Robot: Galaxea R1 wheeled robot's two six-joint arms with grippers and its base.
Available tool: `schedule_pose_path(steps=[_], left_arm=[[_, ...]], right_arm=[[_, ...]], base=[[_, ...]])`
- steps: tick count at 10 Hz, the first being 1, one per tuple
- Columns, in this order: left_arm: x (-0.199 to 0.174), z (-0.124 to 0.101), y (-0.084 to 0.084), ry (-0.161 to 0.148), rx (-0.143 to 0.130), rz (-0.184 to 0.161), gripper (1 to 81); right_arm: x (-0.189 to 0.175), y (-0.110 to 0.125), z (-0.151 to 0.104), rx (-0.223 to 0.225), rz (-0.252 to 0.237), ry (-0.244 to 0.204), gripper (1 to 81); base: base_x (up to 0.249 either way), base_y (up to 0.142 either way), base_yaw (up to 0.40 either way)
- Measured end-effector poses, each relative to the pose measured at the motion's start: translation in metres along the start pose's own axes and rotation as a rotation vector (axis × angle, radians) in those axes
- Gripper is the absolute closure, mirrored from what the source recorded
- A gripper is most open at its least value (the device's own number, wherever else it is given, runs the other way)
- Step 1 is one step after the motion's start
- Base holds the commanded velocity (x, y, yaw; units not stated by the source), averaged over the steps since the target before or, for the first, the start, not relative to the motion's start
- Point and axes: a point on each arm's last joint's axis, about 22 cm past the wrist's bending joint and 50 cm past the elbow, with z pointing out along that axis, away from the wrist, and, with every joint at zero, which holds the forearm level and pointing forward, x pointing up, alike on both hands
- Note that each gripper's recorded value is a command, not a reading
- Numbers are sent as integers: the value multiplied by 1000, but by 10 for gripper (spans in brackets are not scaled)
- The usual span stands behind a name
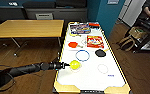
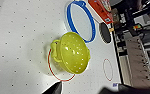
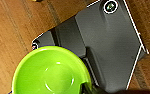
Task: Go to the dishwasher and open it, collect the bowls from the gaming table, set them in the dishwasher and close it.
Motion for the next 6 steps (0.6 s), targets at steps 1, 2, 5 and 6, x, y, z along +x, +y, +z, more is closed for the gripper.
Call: schedule_pose_path(steps=[1, 2, 5, 6], left_arm=[[6, 8, -4, 8, 13, -9, 10], [12, 16, -8, 17, 26, -22, 10], [22, 51, 5, 23, 30, -21, 10], [20, 60, 10, 18, 29, -15, 10]], right_arm=[[1, 2, 0, -5, 0, 2, 811], [2, 5, 0, -10, 1, 3, 811], [-1, -4, 6, 0, 0, -1, 811], [0, -3, 5, -1, 0, 0, 811]], base=[[0, 0, 0], [0, 0, 0], [0, 0, 0], [0, 0, 0]])
